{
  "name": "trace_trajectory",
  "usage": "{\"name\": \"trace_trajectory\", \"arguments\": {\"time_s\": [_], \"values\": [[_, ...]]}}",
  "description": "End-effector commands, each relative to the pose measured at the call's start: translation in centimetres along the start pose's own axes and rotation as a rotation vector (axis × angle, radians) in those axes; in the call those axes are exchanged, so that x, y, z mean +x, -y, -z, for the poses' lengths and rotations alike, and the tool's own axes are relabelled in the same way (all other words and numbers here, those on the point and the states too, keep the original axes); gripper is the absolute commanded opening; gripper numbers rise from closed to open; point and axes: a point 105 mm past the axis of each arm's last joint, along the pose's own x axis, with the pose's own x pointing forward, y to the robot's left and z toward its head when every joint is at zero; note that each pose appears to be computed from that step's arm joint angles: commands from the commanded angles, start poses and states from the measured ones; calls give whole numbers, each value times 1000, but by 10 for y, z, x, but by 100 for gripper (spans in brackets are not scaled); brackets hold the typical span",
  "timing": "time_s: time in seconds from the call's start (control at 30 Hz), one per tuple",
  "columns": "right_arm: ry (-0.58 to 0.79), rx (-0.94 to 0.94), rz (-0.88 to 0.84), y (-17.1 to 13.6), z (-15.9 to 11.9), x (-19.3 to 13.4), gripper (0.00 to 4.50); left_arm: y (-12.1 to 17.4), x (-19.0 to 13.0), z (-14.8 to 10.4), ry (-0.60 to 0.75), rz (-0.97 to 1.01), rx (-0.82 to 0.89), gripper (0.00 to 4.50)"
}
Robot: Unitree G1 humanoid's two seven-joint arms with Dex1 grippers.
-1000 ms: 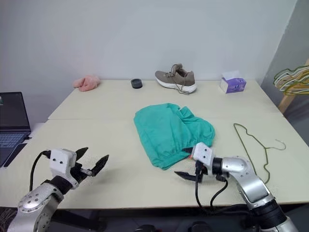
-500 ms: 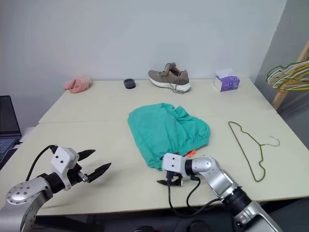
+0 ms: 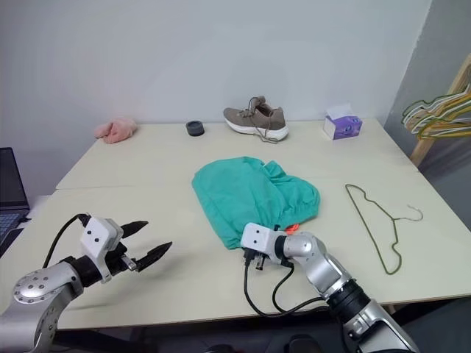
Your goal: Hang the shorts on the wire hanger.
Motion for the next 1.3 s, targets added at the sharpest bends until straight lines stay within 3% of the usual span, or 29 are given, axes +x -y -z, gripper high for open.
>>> {"name": "trace_trajectory", "arguments": {"time_s": [0.03,0.23,0.47,0.7,0.93,1.03,1.3], "values": [[41,-17,86,26,-17,-11,3,-2,8,-13,36,8,58,450],[93,-30,86,38,-36,-33,3,-5,26,-20,41,19,259,450],[143,-37,-18,30,-62,-73,3,-7,66,-37,117,28,456,450],[164,-36,-38,28,-79,-93,3,3,88,-13,56,127,583,450],[180,8,-53,30,-88,-113,3,-10,91,14,-40,134,692,450],[190,37,-61,30,-91,-119,0,-8,93,19,-43,154,723,389],[194,77,-69,33,-94,-125,0,-7,87,31,-50,176,707,142]]}}
